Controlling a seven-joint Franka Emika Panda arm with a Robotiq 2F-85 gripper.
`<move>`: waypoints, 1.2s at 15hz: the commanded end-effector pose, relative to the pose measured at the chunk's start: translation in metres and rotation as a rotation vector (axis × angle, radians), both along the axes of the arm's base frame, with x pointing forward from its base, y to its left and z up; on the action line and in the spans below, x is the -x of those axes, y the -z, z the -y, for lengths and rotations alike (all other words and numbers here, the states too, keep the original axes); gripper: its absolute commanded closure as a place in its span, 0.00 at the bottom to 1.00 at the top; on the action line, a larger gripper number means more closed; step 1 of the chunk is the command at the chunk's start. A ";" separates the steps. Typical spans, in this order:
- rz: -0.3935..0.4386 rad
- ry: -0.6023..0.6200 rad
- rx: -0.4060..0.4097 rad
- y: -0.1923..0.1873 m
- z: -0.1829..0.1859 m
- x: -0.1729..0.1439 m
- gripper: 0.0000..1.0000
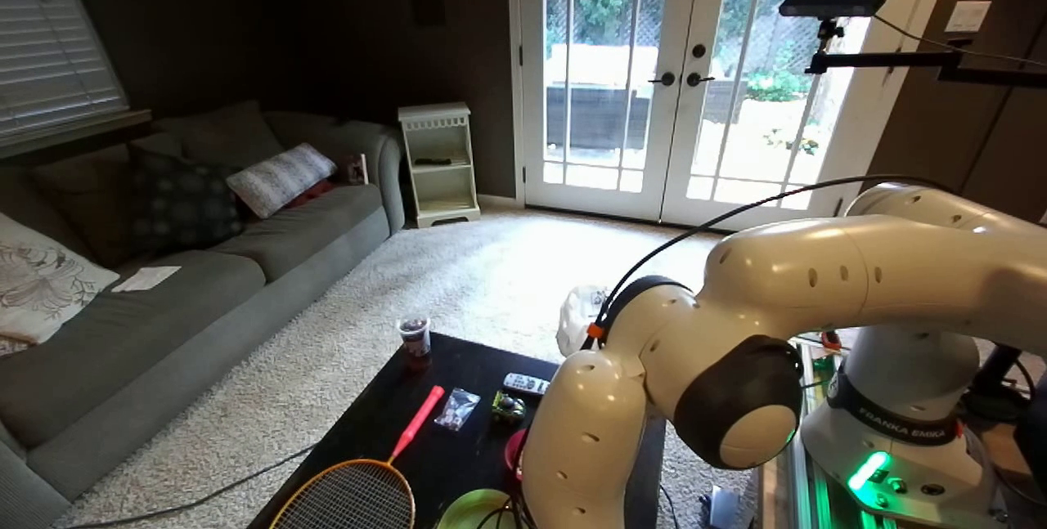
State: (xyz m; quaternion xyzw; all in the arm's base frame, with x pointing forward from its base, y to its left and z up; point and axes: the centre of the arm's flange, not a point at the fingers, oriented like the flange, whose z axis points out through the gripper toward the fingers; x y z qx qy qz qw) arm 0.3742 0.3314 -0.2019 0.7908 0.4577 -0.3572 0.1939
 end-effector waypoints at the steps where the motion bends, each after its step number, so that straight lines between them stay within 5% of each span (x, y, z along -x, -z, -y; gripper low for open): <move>1: 0.009 -0.011 -0.035 0.036 -0.008 -0.017 0.38; 3: 0.022 -0.005 -0.057 0.038 -0.007 -0.019 0.46; 4: 0.034 -0.003 -0.065 0.038 -0.006 -0.021 0.23; 5: 0.045 -0.003 -0.074 0.040 -0.006 -0.023 0.14; 10: 0.057 -0.005 -0.091 0.043 -0.004 -0.026 0.00; 12: 0.051 -0.010 -0.083 0.043 -0.002 -0.026 0.25; 14: 0.042 -0.017 -0.075 0.043 -0.002 -0.025 0.32; 18: 0.018 -0.034 -0.074 0.048 -0.001 -0.023 0.62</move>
